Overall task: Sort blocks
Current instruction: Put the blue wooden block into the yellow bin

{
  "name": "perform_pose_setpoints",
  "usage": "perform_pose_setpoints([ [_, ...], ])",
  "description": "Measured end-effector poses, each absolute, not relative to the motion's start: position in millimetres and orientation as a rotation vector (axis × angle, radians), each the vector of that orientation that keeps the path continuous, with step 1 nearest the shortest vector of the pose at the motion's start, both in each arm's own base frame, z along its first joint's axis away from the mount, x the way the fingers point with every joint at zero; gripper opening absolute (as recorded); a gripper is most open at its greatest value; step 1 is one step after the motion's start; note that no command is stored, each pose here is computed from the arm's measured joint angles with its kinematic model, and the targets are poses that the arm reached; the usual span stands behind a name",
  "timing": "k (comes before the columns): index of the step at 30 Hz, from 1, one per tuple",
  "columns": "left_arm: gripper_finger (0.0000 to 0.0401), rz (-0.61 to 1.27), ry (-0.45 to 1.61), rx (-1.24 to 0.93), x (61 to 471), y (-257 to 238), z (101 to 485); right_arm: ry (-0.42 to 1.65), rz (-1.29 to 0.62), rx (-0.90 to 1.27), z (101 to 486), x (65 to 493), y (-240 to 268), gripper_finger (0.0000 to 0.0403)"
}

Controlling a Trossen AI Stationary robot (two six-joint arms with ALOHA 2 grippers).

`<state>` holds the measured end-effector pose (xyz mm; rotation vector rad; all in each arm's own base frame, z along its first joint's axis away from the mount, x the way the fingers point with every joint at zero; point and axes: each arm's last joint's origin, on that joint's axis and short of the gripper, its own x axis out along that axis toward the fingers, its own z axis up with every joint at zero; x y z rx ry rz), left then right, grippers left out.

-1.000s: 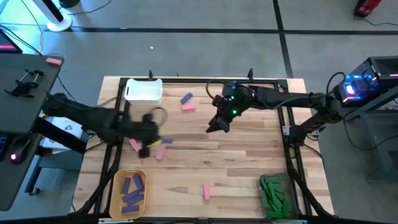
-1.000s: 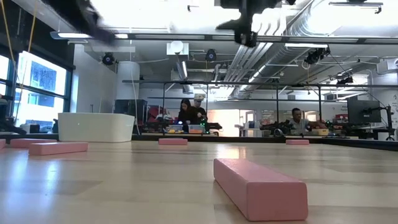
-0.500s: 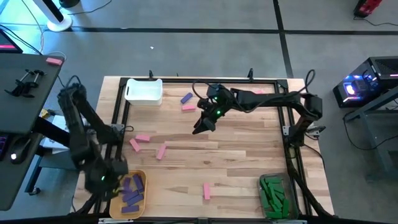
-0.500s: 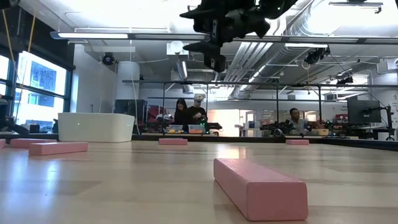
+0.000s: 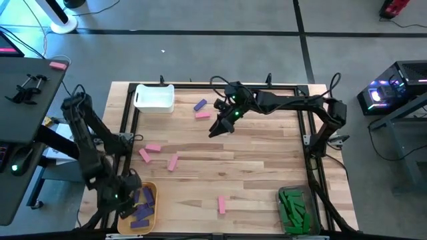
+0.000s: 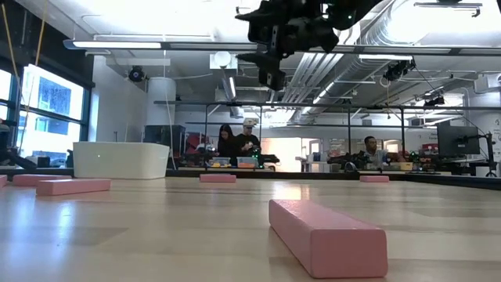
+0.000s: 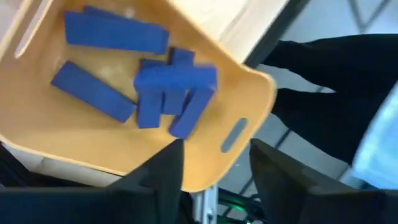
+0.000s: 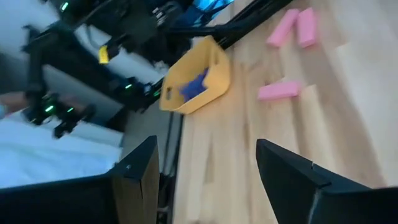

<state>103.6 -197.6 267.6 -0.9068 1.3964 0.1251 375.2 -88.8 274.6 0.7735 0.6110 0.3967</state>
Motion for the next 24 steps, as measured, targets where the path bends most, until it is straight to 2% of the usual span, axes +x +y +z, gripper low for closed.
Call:
perform_pose_setpoints([
  [5, 0.0214, 0.074, 1.212, -0.909, 114, -157, 292, 0.585, 0.471, 0.764, 290, 365, -90, 0.0201],
  [9, 0.0225, 0.25, 0.865, -0.869, 127, -102, 309, 0.533, 0.495, 0.678, 316, 347, -84, 0.0201],
  [11, 0.0226, 0.337, 0.762, -0.796, 139, -76, 314, 0.508, 0.496, 0.636, 329, 337, -81, 0.0201],
  [18, 0.0227, 0.58, 0.789, -0.56, 198, 22, 295, 0.445, 0.382, 0.522, 355, 313, -76, 0.0201],
  [24, 0.0227, 0.623, 0.734, -0.601, 236, 135, 258, 0.436, 0.208, 0.57, 356, 314, -80, 0.0201],
])
